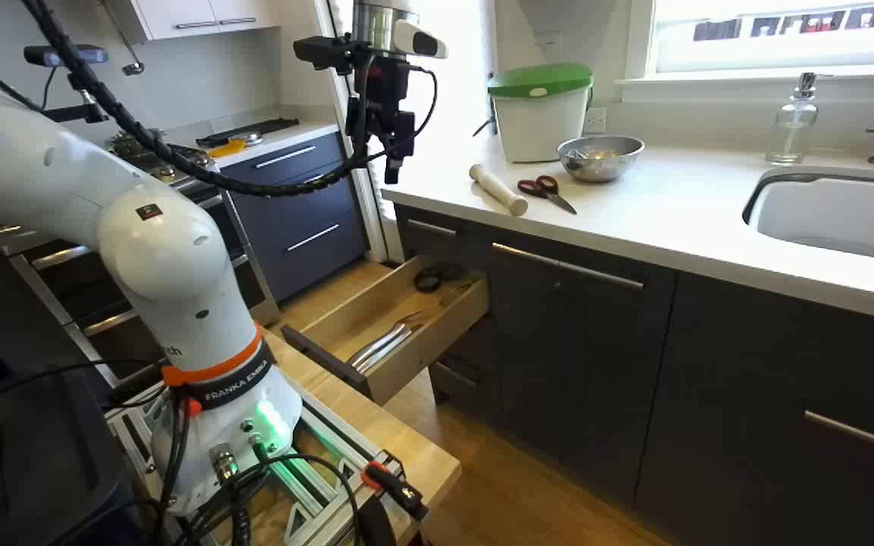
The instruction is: Pick up the black bowl from the open drawer and put it on the kitchen counter
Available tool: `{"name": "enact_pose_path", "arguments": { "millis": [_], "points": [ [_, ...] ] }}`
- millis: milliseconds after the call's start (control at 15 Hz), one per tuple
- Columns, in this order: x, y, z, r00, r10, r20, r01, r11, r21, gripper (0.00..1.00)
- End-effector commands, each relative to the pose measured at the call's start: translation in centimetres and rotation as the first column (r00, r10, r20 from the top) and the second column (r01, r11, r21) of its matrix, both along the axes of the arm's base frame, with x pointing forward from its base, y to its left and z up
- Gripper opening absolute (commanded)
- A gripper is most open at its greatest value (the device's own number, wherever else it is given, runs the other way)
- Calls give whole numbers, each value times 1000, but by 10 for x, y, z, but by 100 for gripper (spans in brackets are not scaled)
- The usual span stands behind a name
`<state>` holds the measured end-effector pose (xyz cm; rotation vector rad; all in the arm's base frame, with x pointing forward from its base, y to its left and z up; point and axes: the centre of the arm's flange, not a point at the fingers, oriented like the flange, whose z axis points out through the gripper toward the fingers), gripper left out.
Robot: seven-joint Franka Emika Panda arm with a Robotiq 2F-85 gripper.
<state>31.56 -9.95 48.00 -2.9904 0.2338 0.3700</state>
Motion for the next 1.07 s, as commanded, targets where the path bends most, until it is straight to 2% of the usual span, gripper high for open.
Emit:
{"name": "enact_pose_path", "arguments": {
  "millis": [0,400,467,600,667,1000],
  "points": [
    [0,0,0,1000,0,0,0,1000,0,100],
    [0,0,0,1000,0,0,0,1000,0,100],
    [8,7,-3,1000,14,-9,-14,1000,-3,100],
    [28,32,-13,999,50,-17,-50,999,-14,100],
    [38,48,-21,997,78,-12,-78,997,5,100],
    [85,105,-60,996,42,78,-41,999,-10,100]
  ]
}}
